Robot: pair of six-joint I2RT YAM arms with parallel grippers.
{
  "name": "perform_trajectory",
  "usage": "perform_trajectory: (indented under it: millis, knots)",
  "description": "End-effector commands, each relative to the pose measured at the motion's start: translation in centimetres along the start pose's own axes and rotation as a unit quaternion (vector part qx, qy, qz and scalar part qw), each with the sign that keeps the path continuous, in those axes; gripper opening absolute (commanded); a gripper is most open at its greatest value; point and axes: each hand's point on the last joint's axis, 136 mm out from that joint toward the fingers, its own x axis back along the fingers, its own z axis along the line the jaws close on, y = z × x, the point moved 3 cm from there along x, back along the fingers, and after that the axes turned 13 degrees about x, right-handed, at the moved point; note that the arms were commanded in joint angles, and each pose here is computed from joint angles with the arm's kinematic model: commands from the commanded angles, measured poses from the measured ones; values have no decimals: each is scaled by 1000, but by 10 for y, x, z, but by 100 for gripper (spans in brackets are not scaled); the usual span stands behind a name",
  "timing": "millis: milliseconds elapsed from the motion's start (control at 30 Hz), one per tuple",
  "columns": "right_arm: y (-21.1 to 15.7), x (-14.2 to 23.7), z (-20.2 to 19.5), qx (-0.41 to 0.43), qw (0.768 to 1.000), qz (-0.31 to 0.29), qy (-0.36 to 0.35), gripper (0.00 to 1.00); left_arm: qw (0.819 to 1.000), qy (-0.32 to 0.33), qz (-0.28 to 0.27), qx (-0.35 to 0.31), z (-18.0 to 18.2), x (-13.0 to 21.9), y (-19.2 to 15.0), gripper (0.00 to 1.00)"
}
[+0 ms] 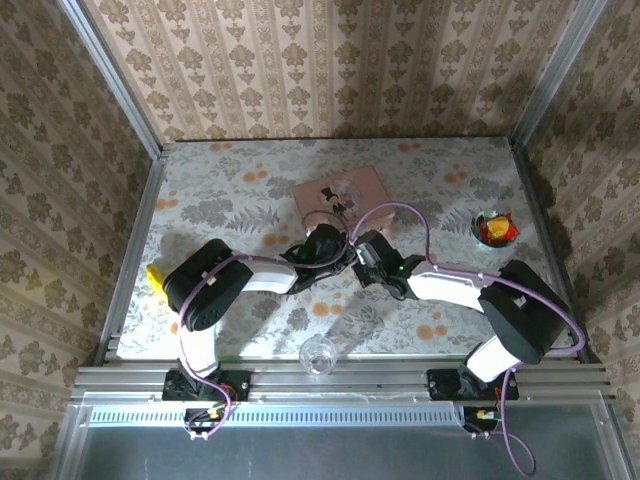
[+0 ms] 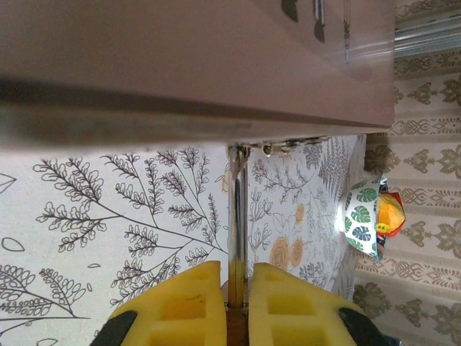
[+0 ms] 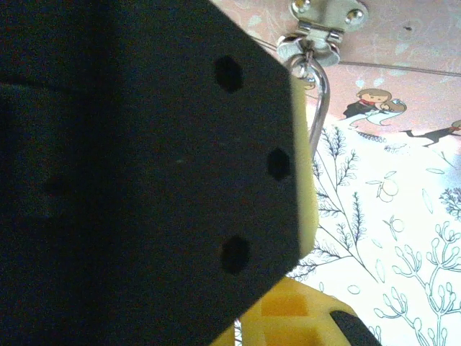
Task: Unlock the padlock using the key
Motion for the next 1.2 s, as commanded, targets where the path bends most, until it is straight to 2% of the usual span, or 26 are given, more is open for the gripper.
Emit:
perform_trajectory:
  millis: [0, 400, 667, 967, 1100, 1167]
  knots:
    - [10, -11, -9, -76, 996, -18, 43, 6, 996, 23, 82, 31, 11, -2, -38, 0]
    - [17, -7, -22, -192, 956, -51, 215, 0, 996, 22, 80, 32, 12, -2, -37, 0]
    - [25, -7, -24, -247, 911, -60, 326, 0, 996, 22, 75, 33, 16, 1, -36, 0]
    - [32, 0, -39, -323, 849, -112, 403, 0, 997, 20, 72, 34, 18, 2, -35, 0]
    - [29, -1, -40, -323, 855, -105, 392, 0, 997, 19, 70, 35, 17, 2, -34, 0]
    - [25, 0, -41, -317, 866, -96, 375, 5, 997, 20, 68, 36, 18, 3, -34, 0]
